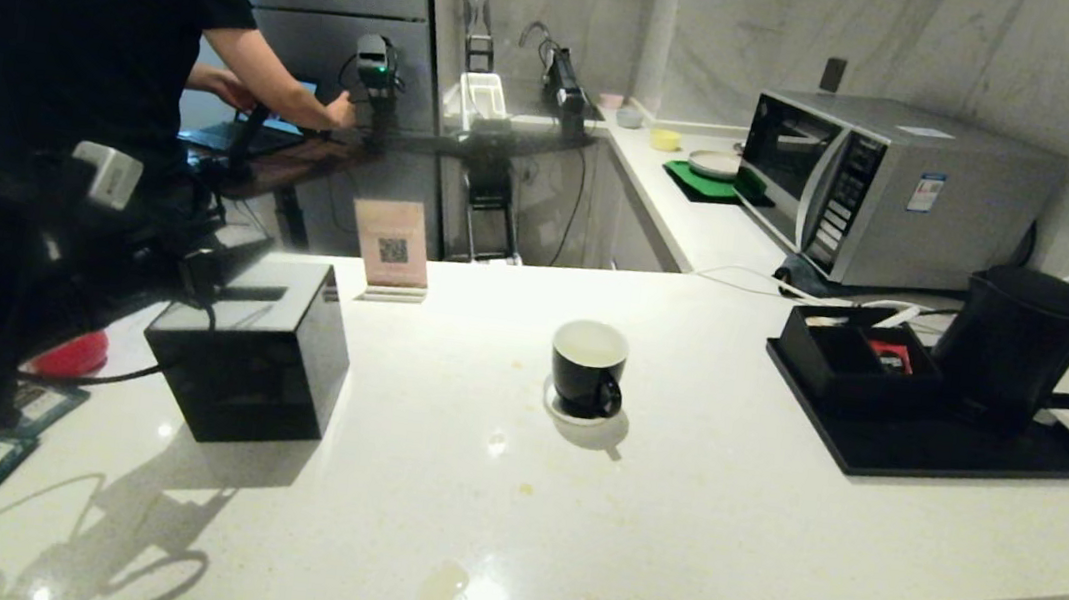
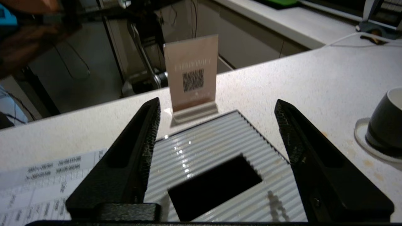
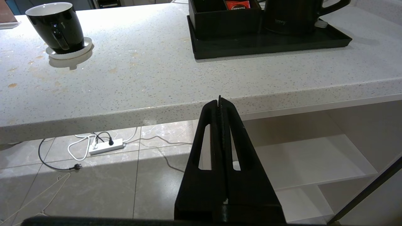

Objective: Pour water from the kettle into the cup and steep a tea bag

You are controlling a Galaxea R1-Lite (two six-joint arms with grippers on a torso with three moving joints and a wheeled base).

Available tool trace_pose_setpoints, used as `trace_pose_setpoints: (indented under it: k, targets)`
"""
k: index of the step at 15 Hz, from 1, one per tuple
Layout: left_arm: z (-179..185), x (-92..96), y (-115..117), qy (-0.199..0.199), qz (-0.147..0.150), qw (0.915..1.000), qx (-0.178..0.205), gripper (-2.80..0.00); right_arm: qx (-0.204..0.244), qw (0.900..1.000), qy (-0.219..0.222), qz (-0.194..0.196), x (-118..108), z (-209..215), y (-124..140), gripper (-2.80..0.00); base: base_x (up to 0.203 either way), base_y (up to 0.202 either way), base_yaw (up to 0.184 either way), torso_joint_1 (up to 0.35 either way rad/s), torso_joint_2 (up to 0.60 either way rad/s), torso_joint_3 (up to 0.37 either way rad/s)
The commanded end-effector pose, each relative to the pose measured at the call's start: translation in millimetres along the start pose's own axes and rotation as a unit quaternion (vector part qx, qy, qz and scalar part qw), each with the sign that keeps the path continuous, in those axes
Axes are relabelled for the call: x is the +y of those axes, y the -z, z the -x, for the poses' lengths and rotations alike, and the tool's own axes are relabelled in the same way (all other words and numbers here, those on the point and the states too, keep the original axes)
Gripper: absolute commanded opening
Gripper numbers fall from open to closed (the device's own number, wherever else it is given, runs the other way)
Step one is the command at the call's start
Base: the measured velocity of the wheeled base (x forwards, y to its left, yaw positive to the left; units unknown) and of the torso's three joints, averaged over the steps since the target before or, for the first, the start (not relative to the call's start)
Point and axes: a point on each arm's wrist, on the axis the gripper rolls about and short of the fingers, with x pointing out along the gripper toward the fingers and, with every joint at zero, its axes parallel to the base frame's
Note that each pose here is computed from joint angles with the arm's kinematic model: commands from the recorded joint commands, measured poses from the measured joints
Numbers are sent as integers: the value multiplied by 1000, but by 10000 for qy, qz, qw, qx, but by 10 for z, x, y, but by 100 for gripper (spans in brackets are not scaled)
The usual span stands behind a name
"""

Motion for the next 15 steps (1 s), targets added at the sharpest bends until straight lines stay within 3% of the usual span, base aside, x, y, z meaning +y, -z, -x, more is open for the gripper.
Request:
trace_pose_setpoints:
  k: [1,15]
  targets:
    - [-11,6,-21,28,-97,9996,-246,0,5,10000,0,-3,0,-1,0,-280,0,0,0,0,0,0]
    - [135,-121,-365,82,-398,9957,-828,0,0,10000,0,-3,0,0,0,-280,0,0,0,0,0,0]
